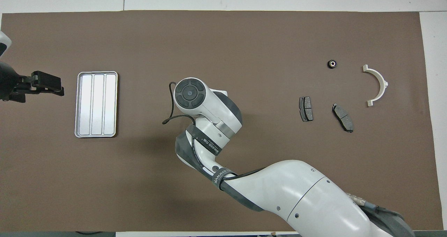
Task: Pick bearing gear from pile to tray
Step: 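Carry the bearing to the table center and release it, then reach the left gripper to the bearing and grasp it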
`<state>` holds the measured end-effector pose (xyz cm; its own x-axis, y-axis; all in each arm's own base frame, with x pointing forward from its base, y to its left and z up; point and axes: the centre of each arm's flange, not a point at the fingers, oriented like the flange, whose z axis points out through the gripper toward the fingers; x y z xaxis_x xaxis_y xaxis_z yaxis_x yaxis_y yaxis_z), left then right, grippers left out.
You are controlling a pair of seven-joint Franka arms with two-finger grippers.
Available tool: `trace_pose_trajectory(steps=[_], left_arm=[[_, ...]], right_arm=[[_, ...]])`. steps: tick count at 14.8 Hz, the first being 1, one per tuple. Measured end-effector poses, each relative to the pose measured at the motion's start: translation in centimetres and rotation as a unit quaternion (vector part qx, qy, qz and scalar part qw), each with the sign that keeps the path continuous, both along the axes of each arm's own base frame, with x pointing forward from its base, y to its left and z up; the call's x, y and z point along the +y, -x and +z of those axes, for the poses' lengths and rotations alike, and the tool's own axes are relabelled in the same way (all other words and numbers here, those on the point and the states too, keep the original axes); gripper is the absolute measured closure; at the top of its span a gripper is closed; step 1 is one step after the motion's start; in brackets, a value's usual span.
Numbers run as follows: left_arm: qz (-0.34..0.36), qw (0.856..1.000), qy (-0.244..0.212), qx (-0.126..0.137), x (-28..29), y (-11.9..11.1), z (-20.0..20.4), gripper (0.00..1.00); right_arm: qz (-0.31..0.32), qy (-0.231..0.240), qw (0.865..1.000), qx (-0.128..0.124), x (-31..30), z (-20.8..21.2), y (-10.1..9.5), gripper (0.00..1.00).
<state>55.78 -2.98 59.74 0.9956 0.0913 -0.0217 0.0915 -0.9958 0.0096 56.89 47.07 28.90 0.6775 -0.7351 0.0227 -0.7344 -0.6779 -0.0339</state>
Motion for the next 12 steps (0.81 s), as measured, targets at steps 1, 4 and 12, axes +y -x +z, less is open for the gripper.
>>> trace_pose_trajectory(steps=[1, 4, 12], left_arm=[[0.0, 1.0, 0.0, 0.0, 0.0, 0.0, 0.0, 0.0], [-0.001, 1.0, 0.0, 0.002, -0.1, 0.1, 0.0, 0.0], [0.118, 0.993, -0.003, 0.001, -11.4, 0.9, -7.3, 0.0]], right_arm=[[-0.004, 0.013, 1.0, 0.01, -0.5, 0.3, -0.2, 0.5], [-0.016, 0.032, 0.999, 0.022, -3.7, 6.1, -3.3, 0.2], [0.255, 0.033, 0.965, 0.048, -30.7, 19.9, -11.7, 0.0]])
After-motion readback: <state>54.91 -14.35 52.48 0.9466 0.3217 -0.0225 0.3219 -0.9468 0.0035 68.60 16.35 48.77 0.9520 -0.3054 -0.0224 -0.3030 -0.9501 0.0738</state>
